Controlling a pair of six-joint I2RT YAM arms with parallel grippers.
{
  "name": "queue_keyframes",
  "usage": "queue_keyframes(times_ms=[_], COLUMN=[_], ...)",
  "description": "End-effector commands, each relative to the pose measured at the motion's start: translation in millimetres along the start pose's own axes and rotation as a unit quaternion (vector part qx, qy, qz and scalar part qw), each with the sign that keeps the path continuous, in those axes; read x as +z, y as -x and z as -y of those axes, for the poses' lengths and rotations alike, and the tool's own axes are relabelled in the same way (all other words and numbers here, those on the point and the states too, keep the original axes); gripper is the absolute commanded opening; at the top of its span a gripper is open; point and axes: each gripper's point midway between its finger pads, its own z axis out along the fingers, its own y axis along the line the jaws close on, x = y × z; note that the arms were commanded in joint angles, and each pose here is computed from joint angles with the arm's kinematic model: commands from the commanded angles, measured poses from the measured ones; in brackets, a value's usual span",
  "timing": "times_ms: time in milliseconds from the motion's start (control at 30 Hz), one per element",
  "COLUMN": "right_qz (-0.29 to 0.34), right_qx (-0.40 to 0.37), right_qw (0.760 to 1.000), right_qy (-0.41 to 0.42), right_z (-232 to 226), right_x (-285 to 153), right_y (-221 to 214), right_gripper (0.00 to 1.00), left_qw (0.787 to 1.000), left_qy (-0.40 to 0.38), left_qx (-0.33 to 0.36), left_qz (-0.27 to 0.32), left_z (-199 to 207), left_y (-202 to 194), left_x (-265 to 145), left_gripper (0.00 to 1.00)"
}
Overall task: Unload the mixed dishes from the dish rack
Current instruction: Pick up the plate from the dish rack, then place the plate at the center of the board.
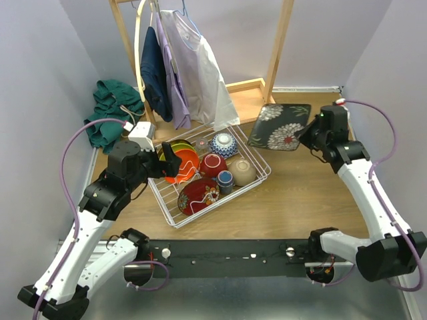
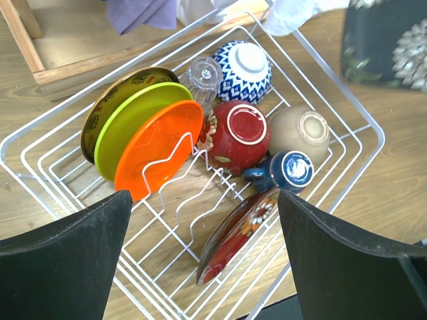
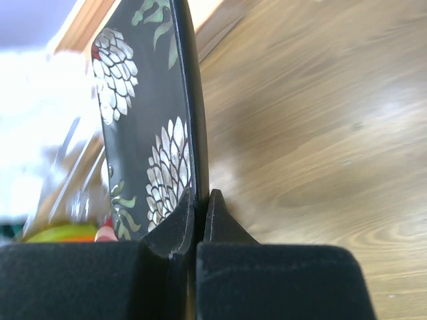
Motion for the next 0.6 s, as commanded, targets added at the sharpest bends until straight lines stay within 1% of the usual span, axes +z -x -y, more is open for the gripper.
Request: queue_keyframes(times_ms=[0,67,100,167,200,233,300,367,400,500,533,567], right_qz=[0.098,0.102,0.118,0.125,0.138,0.134,0.148,0.172,0.17,0.185,0.168,0.166], right_qx=[0.086,0.101,0.124,0.153,0.182,0.196,0.231,0.243,0.258,0.266,0.269,0.27], right_qw=[0.991,0.99,0.985,0.98,0.974,0.971,0.962,0.955,0.951,0.946,0.948,0.948], right_qy=[0.025,0.008,0.004,-0.003,-0.014,-0.01,-0.017,-0.008,-0.025,-0.022,-0.02,-0.019], right_z=[13.5,32.0,44.3,64.1,80.5,86.1,108.2,115.8,131.2,142.6,146.8,149.3], right_x=[-1.9,6.4,8.5,19.4,21.7,25.5,36.3,41.7,50.9,62.7,73.4,78.6], right_y=[66.9,68.6,80.0,80.3,86.9,84.9,84.6,92.4,84.0,89.1,80.1,78.1], right_gripper=[0.01,0.01,0.01,0.01,0.01,0.01,0.01,0.01,0.01,0.01,0.01,0.01], left_qw=[0.999,0.999,0.998,0.998,0.998,0.998,0.998,0.997,0.997,0.997,0.997,0.997], left_qy=[-0.028,-0.033,-0.036,-0.04,-0.037,-0.038,-0.038,-0.037,-0.035,-0.032,-0.032,-0.032], left_qx=[0.017,0.019,0.021,0.023,0.024,0.027,0.028,0.031,0.031,0.029,0.028,0.028], left_qz=[-0.023,-0.03,-0.036,-0.041,-0.046,-0.048,-0.052,-0.057,-0.061,-0.069,-0.07,-0.072], left_z=[4.2,5.1,6.0,6.3,5.0,4.8,4.3,3.0,1.7,0.8,0.8,0.9], left_y=[-17.2,-21.3,-23.9,-27.0,-29.2,-30.4,-33.0,-36.3,-38.6,-41.1,-41.3,-42.1], left_x=[-1.5,-0.7,-0.6,-0.8,-0.9,-1.2,-2.7,-2.9,-3.5,-4.5,-5.0,-5.2], left_gripper=[0.99,0.99,0.99,0.99,0.99,0.99,0.99,0.99,0.99,0.99,0.99,0.99])
